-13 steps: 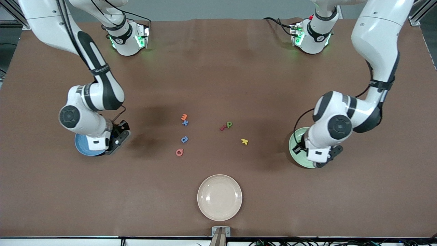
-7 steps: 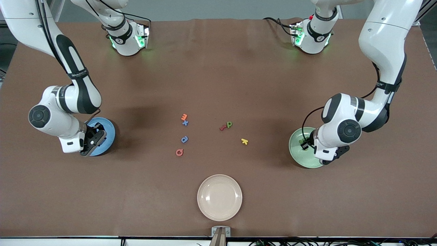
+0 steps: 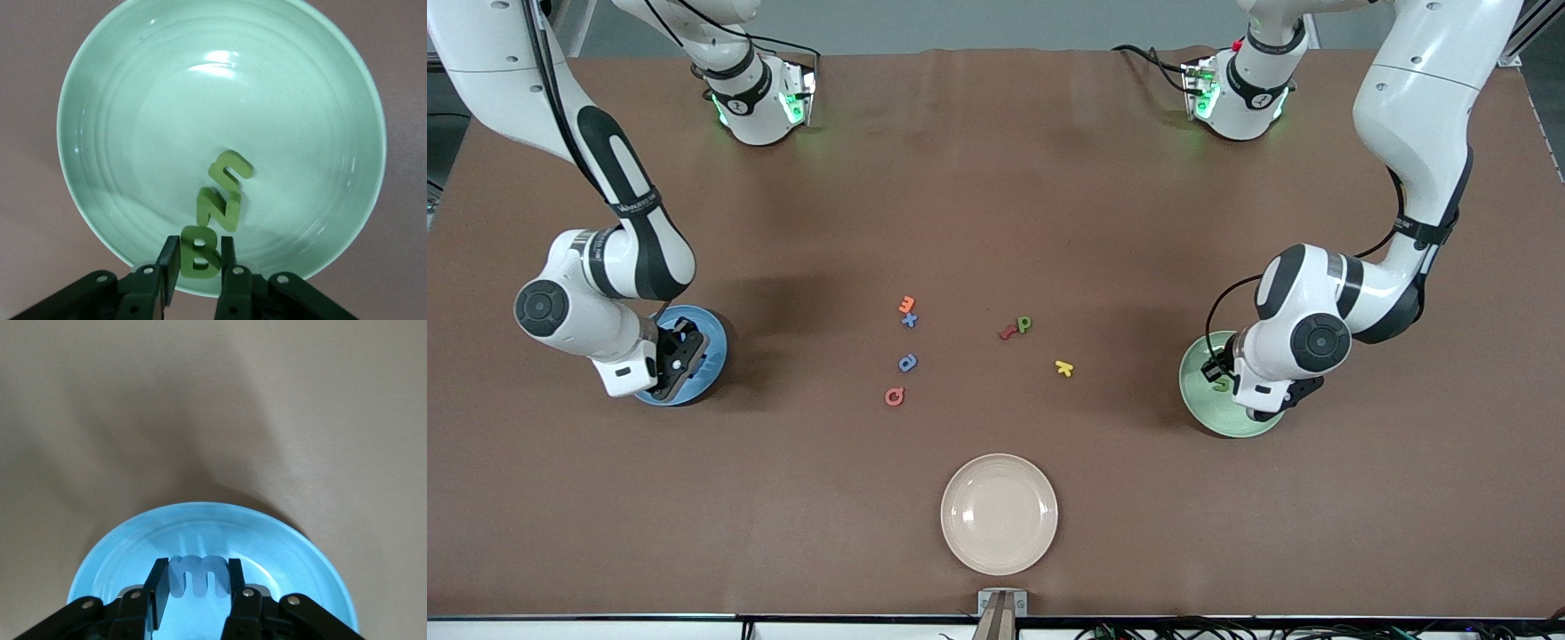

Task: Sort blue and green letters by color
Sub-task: 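Release B on the green plate while the right gripper releases m on blue plate, then move the left gripper back to the letters while the right gripper follows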

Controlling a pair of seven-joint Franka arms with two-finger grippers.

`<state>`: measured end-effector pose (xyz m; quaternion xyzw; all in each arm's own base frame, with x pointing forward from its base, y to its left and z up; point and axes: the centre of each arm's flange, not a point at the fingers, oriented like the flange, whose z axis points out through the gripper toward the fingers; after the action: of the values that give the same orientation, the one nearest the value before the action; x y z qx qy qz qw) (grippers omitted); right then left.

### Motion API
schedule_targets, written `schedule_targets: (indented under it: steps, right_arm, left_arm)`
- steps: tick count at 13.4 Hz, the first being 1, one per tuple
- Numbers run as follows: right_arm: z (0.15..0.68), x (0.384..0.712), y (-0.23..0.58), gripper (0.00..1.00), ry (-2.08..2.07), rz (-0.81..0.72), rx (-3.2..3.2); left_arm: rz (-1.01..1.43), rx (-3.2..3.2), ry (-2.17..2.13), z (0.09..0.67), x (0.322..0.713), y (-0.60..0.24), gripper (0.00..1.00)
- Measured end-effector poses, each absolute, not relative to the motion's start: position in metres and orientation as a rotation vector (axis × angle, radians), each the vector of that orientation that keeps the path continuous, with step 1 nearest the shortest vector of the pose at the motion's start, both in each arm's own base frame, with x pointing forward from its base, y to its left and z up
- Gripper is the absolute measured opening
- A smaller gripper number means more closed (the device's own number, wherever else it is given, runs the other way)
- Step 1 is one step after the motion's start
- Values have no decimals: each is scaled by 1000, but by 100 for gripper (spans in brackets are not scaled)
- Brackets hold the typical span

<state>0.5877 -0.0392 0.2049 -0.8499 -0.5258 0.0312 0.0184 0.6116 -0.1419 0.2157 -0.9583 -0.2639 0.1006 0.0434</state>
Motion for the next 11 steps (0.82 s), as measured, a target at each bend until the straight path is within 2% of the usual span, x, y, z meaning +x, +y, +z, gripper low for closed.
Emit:
schedule_targets:
  steps: [4,5,7,10,11]
  right_arm:
    - [199,584,-38,40,-1642,108,-2625]
    - [199,584,-38,44,-1642,108,-2625]
    - [199,584,-38,64,-1642,108,-2625]
    - [204,586,-38,94,-1640,98,-2633]
    - [208,587,-38,100,-1627,92,-2646]
  left_arm:
    - [277,-2939,-833,224,617,-153,71]
    - [262,-2938,-850,228,618,-161,80]
    - [225,-2934,-889,238,616,-195,99]
    - [182,-2921,-946,250,601,-259,100]
    - [176,-2910,-970,251,591,-283,100]
